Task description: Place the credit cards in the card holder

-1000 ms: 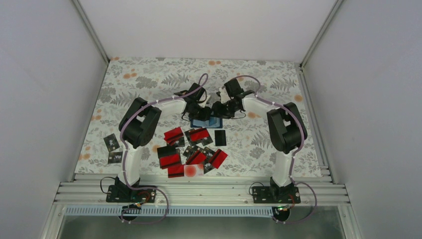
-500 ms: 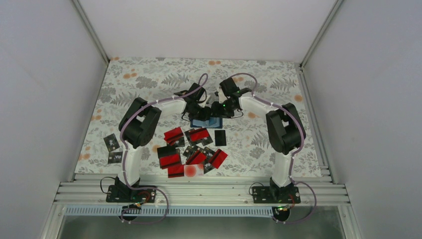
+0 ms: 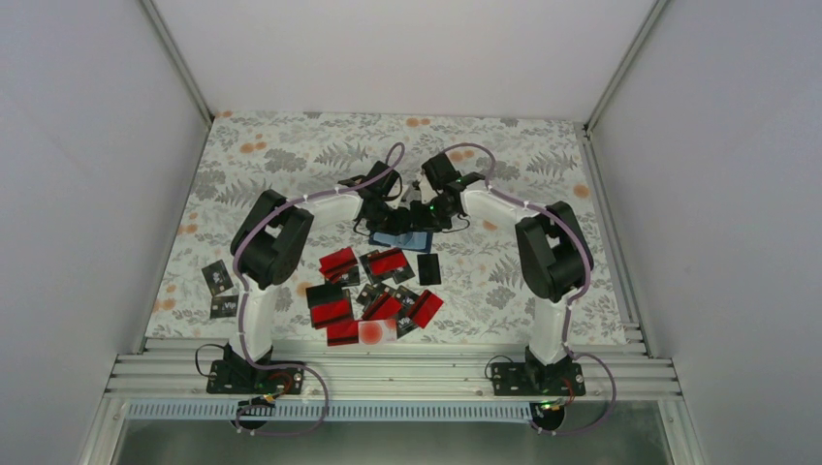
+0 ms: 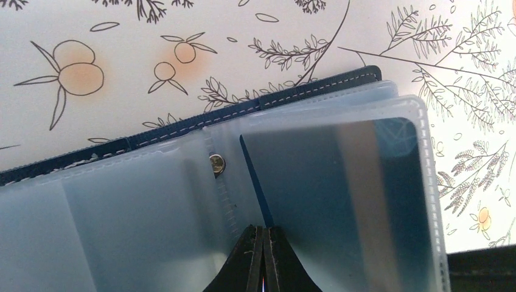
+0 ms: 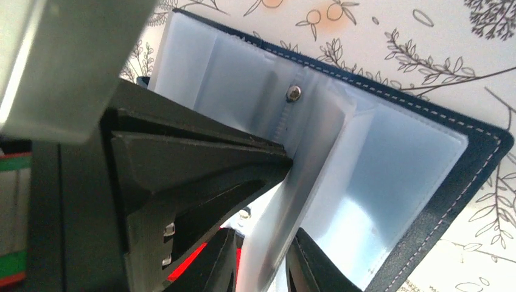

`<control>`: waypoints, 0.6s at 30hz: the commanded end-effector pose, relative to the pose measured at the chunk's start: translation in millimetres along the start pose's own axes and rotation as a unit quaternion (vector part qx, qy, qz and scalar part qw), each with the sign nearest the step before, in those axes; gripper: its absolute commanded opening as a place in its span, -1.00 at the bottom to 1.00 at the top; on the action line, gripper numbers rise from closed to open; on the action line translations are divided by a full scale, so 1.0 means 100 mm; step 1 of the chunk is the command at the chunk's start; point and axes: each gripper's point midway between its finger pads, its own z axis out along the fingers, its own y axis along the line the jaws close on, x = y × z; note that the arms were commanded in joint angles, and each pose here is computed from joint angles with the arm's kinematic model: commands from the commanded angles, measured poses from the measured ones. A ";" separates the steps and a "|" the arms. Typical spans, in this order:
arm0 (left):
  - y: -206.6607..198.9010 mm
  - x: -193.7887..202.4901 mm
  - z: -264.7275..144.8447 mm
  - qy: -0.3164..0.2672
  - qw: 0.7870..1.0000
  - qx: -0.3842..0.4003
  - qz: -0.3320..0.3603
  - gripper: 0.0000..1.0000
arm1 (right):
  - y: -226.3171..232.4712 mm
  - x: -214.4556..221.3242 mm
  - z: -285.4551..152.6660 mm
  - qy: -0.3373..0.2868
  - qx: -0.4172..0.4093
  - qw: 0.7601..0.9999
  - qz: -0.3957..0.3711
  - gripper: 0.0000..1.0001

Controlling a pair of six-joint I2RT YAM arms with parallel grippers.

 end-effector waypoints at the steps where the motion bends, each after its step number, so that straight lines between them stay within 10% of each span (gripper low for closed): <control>1: 0.12 0.21 0.09 0.027 0.999 -0.031 -0.008 -0.95 | 0.26 -0.02 -0.03 -0.005 -0.022 0.999 -0.030 -0.55; 18: -0.12 -0.10 -0.42 -0.028 0.999 -0.013 -0.012 -0.94 | 0.29 -0.08 0.01 -0.005 -0.027 0.999 -0.030 -0.36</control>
